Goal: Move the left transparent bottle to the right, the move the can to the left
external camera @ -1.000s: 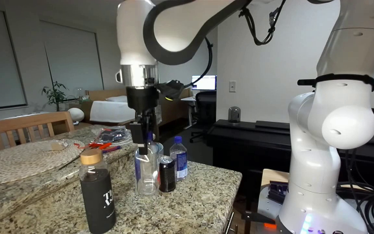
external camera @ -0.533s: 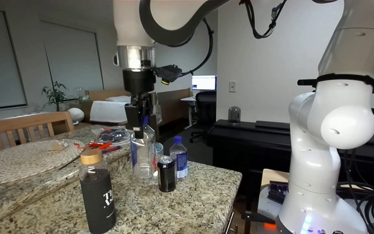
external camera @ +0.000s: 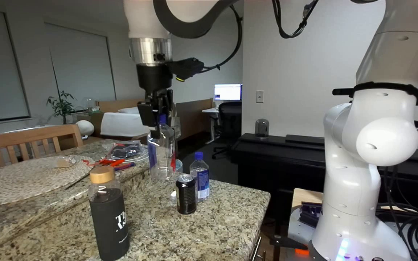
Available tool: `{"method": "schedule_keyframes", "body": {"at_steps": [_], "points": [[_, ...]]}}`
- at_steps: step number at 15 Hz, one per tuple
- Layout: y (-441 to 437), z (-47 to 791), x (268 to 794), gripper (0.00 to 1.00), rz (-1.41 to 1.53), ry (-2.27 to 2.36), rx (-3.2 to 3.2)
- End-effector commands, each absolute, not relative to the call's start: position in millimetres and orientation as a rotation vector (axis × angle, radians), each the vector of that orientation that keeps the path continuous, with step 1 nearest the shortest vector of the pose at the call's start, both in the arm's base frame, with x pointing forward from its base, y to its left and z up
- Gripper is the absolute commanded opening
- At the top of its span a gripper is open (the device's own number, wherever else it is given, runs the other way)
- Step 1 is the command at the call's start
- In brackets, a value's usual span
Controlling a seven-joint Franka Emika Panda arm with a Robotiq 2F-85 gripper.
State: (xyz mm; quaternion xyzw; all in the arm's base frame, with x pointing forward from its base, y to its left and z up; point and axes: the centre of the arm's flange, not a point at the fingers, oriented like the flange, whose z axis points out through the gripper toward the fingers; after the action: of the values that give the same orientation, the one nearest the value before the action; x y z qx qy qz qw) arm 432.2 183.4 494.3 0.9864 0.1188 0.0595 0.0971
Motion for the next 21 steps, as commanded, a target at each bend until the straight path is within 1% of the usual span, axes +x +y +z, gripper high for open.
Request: {"method": "schedule_keyframes", "body": {"at_steps": [1,6,11,17,21], "points": [[174.8,520.5,430.0,0.34,0.194,0.231,2.888],[147.0,545.9,428.5,0.34,0.227,0.094,2.887],[82.5,550.0,431.4,0.34,0.229,0.007,2.909],[-7.4,551.5,443.9,0.34,0.126,0.065,2.965],[-52.3,543.3,440.2,0.34,0.106,0.117,2.96]]}}
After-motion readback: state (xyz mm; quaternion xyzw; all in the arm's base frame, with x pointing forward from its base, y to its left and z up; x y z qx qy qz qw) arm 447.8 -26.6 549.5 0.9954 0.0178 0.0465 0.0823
